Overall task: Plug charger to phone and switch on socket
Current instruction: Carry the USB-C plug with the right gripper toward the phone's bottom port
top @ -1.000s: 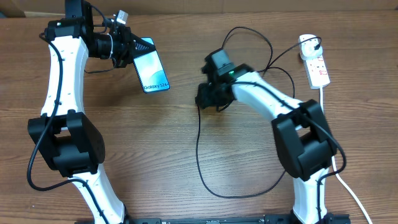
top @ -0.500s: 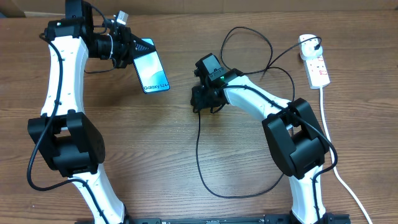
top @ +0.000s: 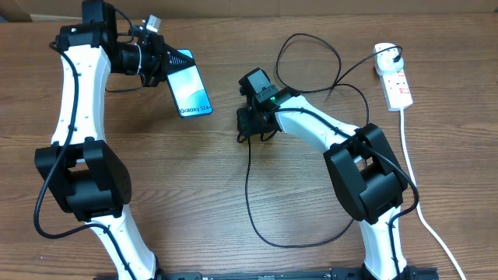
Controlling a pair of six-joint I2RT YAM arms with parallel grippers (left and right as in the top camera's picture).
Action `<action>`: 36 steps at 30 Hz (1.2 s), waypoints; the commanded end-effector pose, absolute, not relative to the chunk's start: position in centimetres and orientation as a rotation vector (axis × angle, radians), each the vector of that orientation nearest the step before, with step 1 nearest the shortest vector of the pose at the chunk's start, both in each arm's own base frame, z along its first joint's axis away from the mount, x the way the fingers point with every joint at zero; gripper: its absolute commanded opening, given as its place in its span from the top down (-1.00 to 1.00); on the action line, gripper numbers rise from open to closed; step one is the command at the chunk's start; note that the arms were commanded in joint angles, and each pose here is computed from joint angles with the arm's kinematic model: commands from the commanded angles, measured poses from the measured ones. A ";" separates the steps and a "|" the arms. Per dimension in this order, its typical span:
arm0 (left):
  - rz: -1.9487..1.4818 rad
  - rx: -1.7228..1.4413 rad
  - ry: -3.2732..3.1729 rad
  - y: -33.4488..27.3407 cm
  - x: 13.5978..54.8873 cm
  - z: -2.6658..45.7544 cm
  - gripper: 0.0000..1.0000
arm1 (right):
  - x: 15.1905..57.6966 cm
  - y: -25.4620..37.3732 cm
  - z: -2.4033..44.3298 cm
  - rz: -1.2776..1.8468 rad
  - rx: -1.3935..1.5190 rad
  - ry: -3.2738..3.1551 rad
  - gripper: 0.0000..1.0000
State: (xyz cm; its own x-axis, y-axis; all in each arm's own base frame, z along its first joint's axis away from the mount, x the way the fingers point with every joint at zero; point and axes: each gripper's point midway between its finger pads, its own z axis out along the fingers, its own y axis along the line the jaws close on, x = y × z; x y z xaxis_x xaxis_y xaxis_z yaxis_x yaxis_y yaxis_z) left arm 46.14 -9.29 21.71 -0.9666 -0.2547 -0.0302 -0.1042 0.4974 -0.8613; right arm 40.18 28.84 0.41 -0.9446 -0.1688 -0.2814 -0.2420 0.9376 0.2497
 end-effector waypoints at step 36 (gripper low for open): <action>-1.539 -0.257 2.534 -10.2 45.6 23.9 0.91 | 30.6 31.3 19.5 1.538 -0.775 2.587 0.92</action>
State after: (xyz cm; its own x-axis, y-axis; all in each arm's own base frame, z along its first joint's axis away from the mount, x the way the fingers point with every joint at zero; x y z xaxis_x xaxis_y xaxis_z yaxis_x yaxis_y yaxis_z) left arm 45.77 -9.35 21.64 -0.9670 -0.2545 -0.0074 -0.1235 0.4941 -0.8606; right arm 32.37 30.63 16.20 -0.9155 -0.3495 -0.1994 -0.3686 0.5295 0.7641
